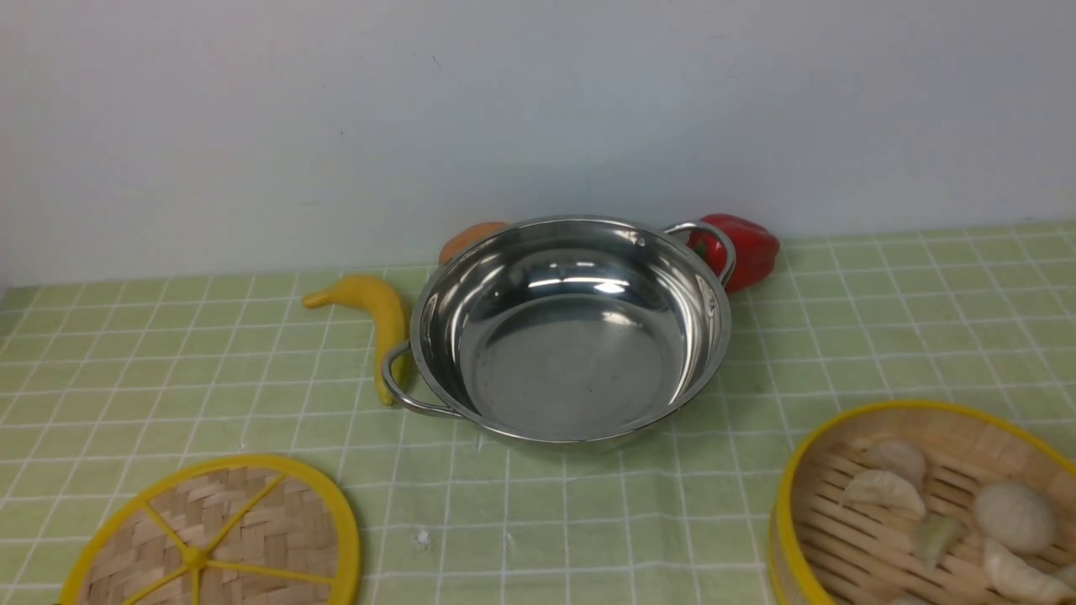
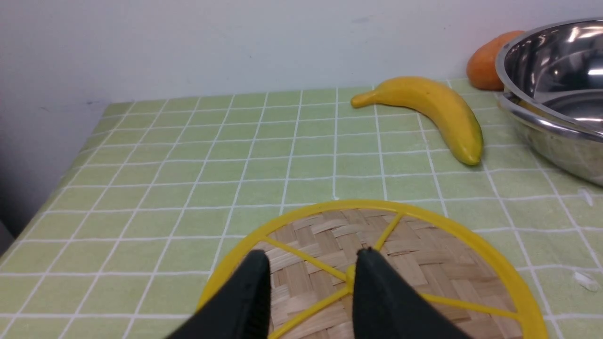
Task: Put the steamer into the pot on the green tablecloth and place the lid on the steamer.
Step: 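Reach for and grasp the rim of the bamboo steamer holding the buns with the right gripper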
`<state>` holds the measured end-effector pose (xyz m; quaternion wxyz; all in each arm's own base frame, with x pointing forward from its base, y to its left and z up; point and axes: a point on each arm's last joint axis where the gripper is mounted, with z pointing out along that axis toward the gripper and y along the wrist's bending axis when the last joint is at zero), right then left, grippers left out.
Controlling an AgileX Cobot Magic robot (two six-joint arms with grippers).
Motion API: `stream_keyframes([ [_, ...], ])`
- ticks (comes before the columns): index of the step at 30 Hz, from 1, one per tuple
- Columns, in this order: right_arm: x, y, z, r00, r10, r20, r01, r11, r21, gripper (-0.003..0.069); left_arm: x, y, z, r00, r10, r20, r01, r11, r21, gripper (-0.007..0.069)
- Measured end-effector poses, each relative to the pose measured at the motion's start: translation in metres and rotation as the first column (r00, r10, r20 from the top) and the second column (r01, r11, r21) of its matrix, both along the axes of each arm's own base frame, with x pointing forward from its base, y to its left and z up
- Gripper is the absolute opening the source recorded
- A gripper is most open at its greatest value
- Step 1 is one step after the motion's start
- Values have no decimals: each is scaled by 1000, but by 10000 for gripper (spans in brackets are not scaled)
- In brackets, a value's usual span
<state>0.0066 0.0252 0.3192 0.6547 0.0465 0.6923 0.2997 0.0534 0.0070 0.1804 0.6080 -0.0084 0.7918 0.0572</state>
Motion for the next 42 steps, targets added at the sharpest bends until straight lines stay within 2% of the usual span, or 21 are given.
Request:
stream_keyframes([
  [2, 5, 6, -3, 992, 80, -98, -90, 991, -98, 243, 0, 0, 0, 1000, 0, 0, 0, 1000, 0, 243],
  [6, 19, 13, -7, 958, 144, -249, -204, 951, -232, 243, 0, 0, 0, 1000, 0, 0, 0, 1000, 0, 243],
  [8, 35, 18, -10, 916, 172, -362, -297, 898, -325, 243, 0, 0, 0, 1000, 0, 0, 0, 1000, 0, 243],
  [11, 54, 23, -13, 860, 227, -457, -417, 829, -373, 243, 0, 0, 0, 1000, 0, 0, 0, 1000, 0, 243],
  [15, 86, 29, -22, 756, 265, -599, -553, 748, -366, 243, 0, 0, 0, 1000, 0, 0, 0, 1000, 0, 243],
  [18, 110, 32, -31, 673, 266, -690, -615, 720, -322, 243, 0, 0, 0, 1000, 0, 0, 0, 1000, 0, 243],
  [23, 141, 38, -39, 610, 250, -752, -675, 660, -328, 243, 0, 0, 0, 1000, 0, 0, 0, 1000, 0, 243],
  [27, 161, 58, -42, 566, 274, -778, -738, 589, -330, 243, 0, 0, 0, 1000, 0, 0, 0, 1000, 0, 243],
  [30, 170, 70, -45, 542, 255, -801, -751, 574, -325, 243, 0, 0, 0, 1000, 0, 0, 0, 1000, 0, 243],
  [36, 195, 97, -62, 481, 105, -871, -766, 534, -359, 243, 0, 0, 0, 1000, 0, 0, 0, 1000, 0, 243],
  [42, 209, 112, -83, 434, 39, -900, -776, 524, -352, 243, 0, 0, 0, 1000, 0, 0, 0, 1000, 0, 243],
])
